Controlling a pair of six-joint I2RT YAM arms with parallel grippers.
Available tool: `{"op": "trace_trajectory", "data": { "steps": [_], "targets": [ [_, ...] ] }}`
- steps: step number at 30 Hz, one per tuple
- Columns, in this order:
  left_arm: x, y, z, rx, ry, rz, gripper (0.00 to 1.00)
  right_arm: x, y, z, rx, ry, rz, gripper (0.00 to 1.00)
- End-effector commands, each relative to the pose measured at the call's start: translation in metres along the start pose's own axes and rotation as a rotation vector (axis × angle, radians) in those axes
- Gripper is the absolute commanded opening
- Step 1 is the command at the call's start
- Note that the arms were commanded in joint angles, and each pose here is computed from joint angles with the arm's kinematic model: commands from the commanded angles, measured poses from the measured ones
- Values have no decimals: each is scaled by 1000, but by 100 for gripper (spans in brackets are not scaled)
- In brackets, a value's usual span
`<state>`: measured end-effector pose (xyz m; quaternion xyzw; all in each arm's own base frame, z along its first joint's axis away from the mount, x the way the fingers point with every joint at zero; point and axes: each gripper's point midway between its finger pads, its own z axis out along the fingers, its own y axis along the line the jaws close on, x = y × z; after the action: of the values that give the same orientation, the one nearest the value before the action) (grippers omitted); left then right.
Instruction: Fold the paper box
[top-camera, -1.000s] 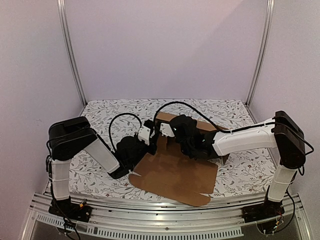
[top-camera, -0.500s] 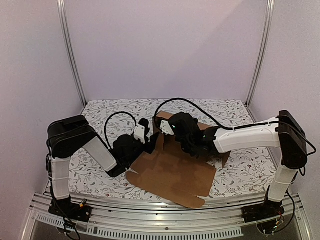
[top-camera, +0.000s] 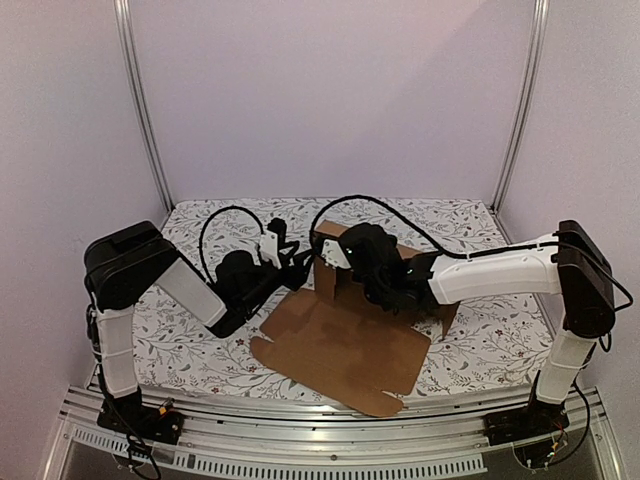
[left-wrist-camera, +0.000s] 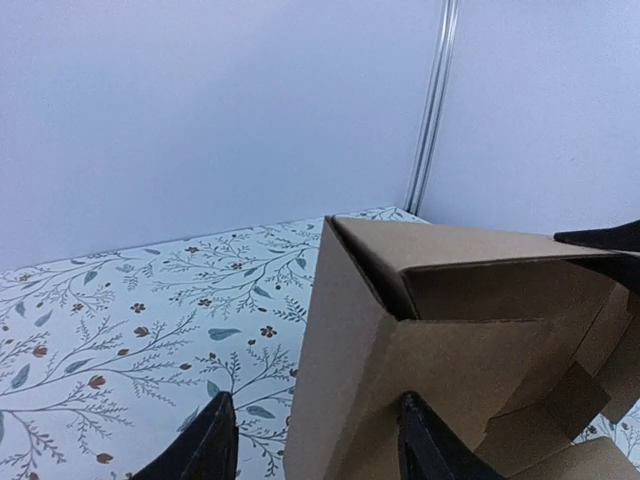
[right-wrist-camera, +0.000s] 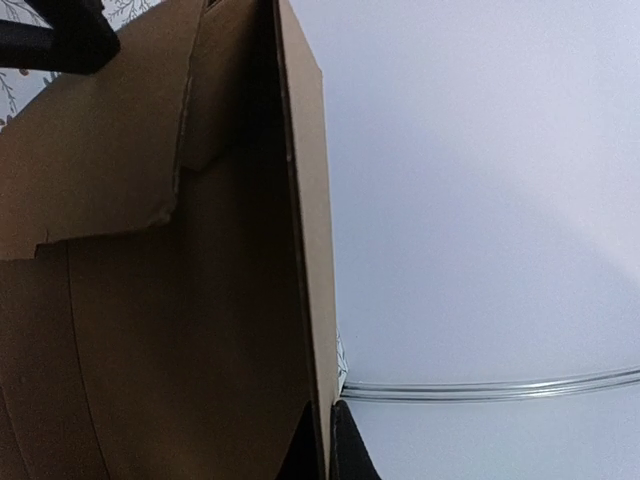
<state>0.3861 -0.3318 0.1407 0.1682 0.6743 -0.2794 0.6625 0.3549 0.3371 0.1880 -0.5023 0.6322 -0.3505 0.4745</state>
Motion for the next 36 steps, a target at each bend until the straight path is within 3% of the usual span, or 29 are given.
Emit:
{"op": "trace_trajectory", "data": {
  "steps": [1, 7, 16, 23, 36],
  "targets": [
    [-13, -15, 16, 109, -24, -26, 55, 2, 75, -3, -194, -43, -169, 0],
    [-4, -23, 4, 162, 38, -26, 55, 7, 83, 4, -149, -20, -196, 0],
    [12, -12, 3, 97, 150, 24, 50, -3, 68, -4, -135, -91, -121, 0],
    [15, -10, -11, 94, 139, 19, 50, 8, 77, 3, -31, -97, -106, 0],
    [24, -24, -33, 199, 163, 40, 54, -13, 80, -16, -12, -344, -160, 0]
  ]
}}
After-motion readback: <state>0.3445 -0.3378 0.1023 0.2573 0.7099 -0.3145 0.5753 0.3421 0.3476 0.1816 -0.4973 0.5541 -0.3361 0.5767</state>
